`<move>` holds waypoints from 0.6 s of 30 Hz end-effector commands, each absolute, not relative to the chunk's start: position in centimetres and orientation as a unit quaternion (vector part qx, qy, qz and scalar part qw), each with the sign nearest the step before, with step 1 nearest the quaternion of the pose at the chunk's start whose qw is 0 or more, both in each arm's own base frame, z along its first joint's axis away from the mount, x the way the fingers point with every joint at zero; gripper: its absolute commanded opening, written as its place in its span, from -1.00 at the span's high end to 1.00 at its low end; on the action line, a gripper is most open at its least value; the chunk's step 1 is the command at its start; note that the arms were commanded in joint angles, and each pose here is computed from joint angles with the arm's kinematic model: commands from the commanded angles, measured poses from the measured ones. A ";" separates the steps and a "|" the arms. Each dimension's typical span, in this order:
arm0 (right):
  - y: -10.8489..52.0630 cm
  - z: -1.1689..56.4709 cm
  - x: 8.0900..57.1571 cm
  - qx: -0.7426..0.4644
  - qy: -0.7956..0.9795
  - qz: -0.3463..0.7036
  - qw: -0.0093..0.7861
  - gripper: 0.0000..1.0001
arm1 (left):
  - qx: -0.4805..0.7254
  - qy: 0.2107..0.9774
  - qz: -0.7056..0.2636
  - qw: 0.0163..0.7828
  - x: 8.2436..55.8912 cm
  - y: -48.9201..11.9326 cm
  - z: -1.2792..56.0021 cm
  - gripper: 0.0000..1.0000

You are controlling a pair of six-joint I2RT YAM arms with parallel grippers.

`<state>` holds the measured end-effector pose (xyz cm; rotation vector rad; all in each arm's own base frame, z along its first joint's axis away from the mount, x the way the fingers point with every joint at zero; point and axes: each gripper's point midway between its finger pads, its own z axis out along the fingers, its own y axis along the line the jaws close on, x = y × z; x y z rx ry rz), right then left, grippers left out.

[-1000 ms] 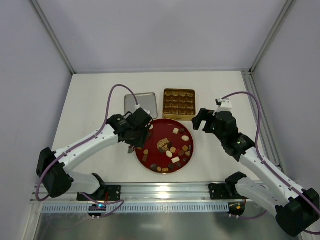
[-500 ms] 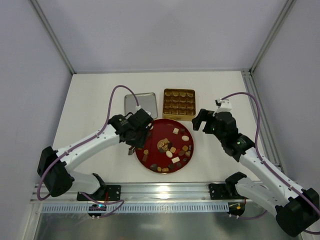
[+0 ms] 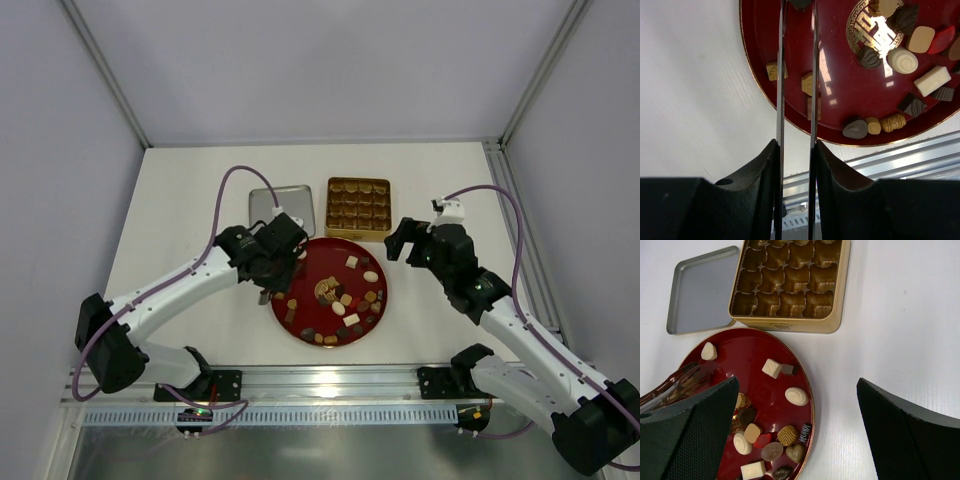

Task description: Pack the chocolate

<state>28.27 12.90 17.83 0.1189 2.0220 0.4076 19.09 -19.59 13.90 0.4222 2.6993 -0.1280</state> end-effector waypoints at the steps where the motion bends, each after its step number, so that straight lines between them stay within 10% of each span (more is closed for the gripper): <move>1: 12.7 19.7 28.7 0.056 0.825 0.172 0.535 -0.99 | 0.146 0.956 -0.080 0.241 19.7 -20.6 17.3 0.56; 18: 12.5 20.2 28.4 0.059 0.822 0.174 0.539 -1.00 | 0.149 0.932 -0.104 0.313 24.0 -23.9 23.4 0.57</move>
